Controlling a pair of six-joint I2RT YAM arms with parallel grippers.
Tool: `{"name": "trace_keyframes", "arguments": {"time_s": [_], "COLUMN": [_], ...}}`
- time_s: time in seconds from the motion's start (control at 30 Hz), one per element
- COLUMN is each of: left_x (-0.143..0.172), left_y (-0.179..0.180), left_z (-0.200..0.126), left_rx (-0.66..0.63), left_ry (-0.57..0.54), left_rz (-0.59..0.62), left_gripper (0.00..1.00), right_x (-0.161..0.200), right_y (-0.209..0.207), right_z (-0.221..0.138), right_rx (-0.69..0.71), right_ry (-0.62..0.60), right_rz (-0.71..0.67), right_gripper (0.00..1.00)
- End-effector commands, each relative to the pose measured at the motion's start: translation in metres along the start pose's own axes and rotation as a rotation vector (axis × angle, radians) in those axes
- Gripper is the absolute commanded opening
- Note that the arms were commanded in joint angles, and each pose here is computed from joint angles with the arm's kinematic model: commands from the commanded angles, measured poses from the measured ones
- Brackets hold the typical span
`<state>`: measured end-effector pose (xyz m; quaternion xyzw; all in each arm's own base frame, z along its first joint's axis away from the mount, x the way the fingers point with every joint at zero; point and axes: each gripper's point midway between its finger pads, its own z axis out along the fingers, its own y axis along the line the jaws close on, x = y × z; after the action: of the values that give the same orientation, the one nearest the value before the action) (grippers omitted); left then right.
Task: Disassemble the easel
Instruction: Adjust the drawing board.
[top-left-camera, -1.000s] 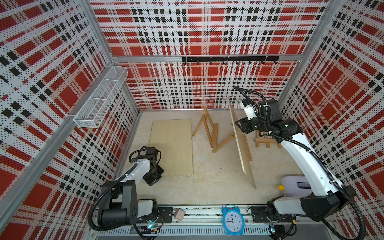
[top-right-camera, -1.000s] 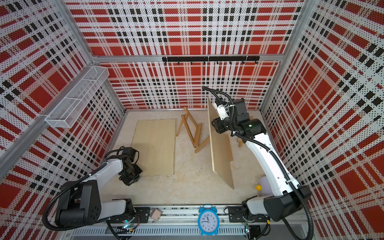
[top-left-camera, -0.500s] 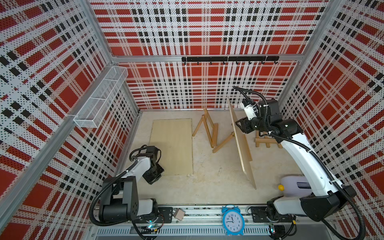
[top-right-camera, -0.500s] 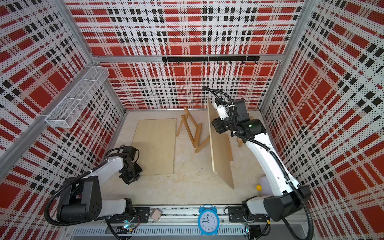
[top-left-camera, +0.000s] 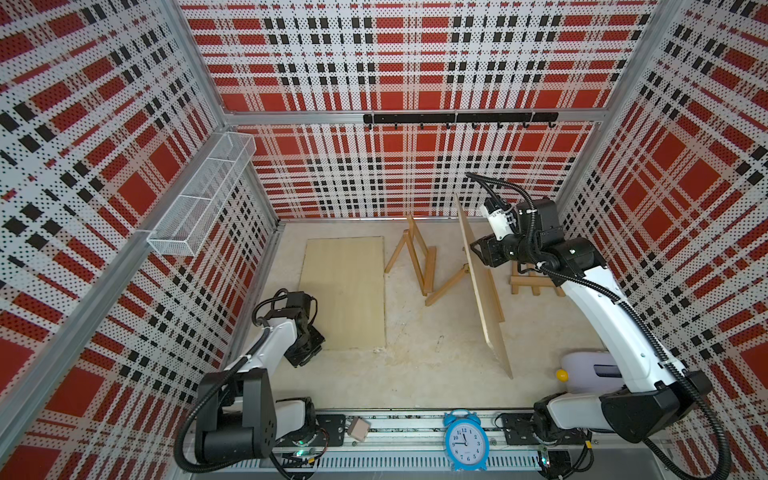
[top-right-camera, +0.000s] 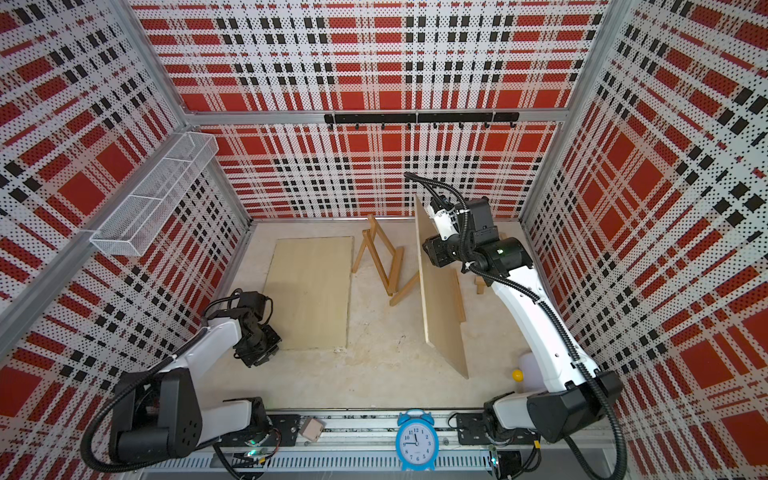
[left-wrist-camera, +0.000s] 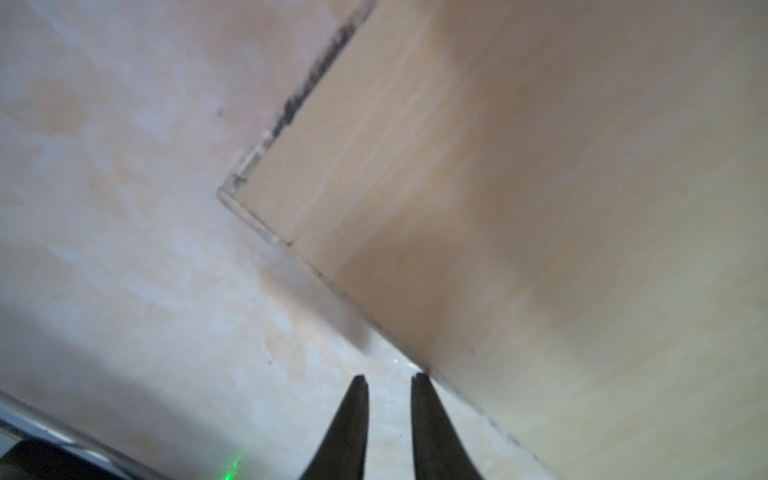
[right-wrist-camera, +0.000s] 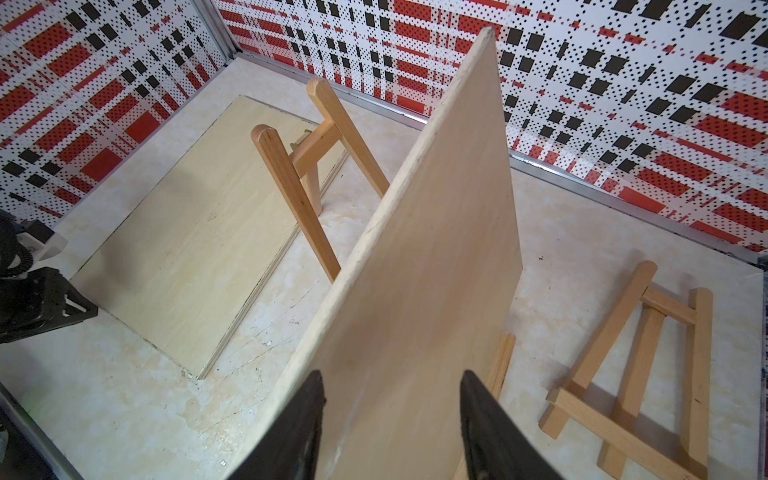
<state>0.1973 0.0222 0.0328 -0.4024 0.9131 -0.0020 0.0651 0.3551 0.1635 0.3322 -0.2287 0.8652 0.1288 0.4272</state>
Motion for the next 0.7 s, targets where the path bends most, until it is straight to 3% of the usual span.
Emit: {"name": "trace_keyframes", "arguments": {"time_s": [0.0, 0.13, 0.3, 0.4, 0.53, 0.67], "left_x": [-0.015, -0.010, -0.029, -0.033, -0.015, 0.004], "left_y": [-0.014, -0.031, -0.074, -0.114, -0.194, -0.288], "left_z": [-0.025, -0.072, -0.187, -0.237, -0.266, -0.265], "left_rx": [0.096, 0.196, 0.348, 0.405, 0.462, 0.598], "left_ry": [-0.086, -0.122, -0.375, -0.474, -0.511, -0.472], "left_rz": [0.003, 0.039, 0.145, 0.250, 0.427, 0.546], "left_gripper": [0.27, 0.28, 0.29, 0.30, 0.34, 0.35], "right_x": [-0.016, -0.019, -0.031, -0.040, -0.050, -0.056], "right_y": [0.002, 0.001, -0.007, -0.014, -0.028, -0.036], "right_z": [-0.006, -0.010, -0.018, -0.022, -0.027, -0.024], "right_rx": [-0.007, 0.001, 0.027, 0.018, -0.001, -0.007], "right_ry": [-0.046, -0.053, -0.079, -0.097, -0.127, -0.131], "right_rz": [-0.008, -0.018, -0.002, 0.051, 0.150, 0.200], "right_gripper": [0.55, 0.57, 0.59, 0.59, 0.59, 0.59]}}
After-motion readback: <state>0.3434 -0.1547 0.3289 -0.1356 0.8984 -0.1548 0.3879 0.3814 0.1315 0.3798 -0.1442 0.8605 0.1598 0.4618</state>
